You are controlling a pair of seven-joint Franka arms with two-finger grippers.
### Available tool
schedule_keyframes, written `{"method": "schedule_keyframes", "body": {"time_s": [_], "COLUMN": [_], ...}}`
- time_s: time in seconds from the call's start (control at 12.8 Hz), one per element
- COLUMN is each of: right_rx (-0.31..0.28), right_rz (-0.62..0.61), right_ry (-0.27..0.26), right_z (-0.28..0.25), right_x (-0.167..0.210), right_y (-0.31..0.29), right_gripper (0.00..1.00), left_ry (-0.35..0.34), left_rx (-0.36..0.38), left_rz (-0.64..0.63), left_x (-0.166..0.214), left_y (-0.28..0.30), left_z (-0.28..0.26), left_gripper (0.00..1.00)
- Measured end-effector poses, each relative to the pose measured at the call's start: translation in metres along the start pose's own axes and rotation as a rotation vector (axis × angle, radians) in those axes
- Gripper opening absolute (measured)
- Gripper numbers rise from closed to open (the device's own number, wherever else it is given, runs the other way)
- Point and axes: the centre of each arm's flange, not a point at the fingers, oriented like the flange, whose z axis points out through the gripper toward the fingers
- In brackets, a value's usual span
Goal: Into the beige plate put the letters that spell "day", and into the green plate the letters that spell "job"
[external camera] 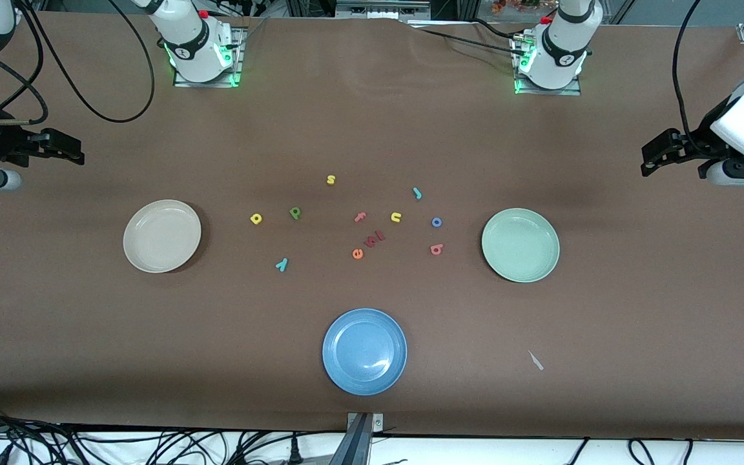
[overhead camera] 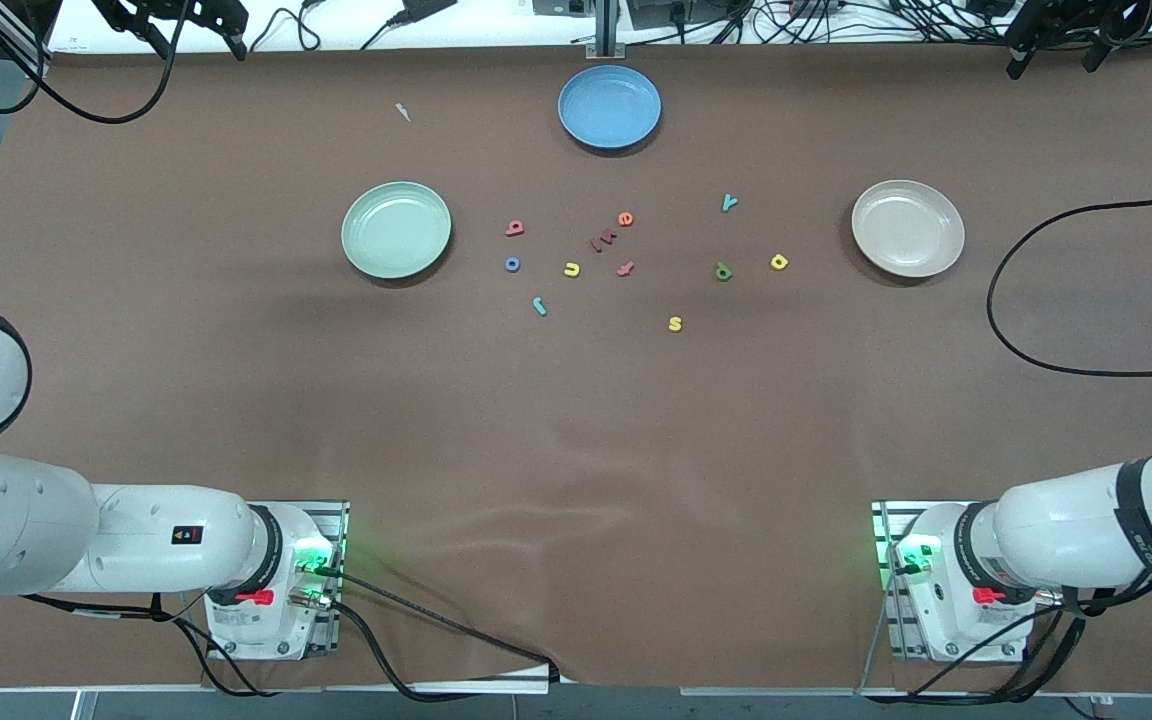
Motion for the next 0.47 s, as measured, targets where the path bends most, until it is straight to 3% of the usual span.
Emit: {"method": "schedule_keyframes", "body": {"time_s": [0.47], "right_rx": [0.000], "right_rz": [0.000], "right_ry": [0.002], "right_z": [-0.0001], "right_x": [0.0002], "right_y": [0.0000], "right_gripper": [1.00], "left_ry": [0.003], "left_rx": [0.000], "left_rz": [-0.005], "left_x": [0.0004], "left_y": [-0.0014], "left_z": [-0.0003], "left_gripper": [1.00]}}
